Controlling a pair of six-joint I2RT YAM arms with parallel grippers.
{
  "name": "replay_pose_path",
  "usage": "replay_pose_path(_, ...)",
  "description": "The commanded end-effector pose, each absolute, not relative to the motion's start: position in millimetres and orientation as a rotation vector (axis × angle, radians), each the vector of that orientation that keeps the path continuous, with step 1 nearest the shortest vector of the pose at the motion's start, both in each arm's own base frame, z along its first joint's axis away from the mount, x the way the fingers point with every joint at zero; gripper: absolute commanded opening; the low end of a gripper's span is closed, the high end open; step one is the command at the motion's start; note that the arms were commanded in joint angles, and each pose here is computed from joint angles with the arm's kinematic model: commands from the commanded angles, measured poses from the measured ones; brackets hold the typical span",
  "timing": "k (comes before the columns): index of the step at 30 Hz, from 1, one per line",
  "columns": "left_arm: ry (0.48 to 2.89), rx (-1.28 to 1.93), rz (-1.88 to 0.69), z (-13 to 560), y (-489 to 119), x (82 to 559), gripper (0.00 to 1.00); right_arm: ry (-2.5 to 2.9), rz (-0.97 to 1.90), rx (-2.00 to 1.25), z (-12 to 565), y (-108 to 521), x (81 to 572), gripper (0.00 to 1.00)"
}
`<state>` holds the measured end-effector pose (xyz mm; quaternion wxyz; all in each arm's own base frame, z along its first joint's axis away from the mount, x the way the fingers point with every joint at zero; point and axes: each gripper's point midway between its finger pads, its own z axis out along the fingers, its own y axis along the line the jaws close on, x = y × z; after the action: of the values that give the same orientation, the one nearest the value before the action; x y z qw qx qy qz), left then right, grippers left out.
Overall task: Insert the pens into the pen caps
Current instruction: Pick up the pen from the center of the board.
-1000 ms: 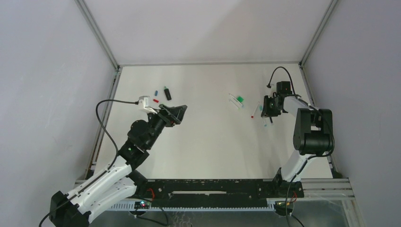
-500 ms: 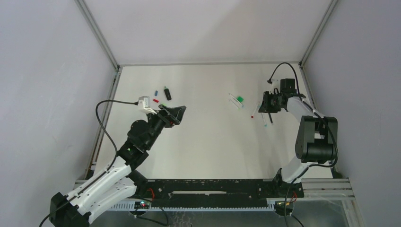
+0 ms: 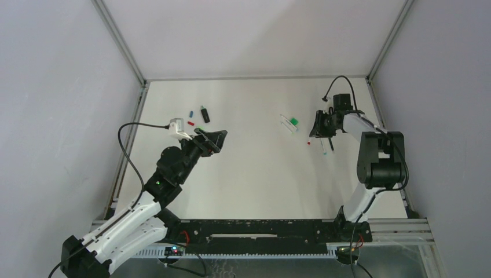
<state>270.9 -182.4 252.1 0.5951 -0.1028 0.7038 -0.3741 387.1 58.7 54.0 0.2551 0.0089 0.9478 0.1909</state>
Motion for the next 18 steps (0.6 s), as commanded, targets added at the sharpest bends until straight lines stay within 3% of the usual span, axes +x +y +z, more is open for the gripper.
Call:
replay_pose_path(1, 1.598, -0.265, -0.879, 265, -178, 272, 0.82, 2.600, 0.401, 0.136, 49, 61, 408, 0.40)
replay_pose_path(18, 1.595, -0.274, -0.871, 265, -175, 272, 0.82, 2.729, 0.164, 0.079, 17, 59, 399, 0.33)
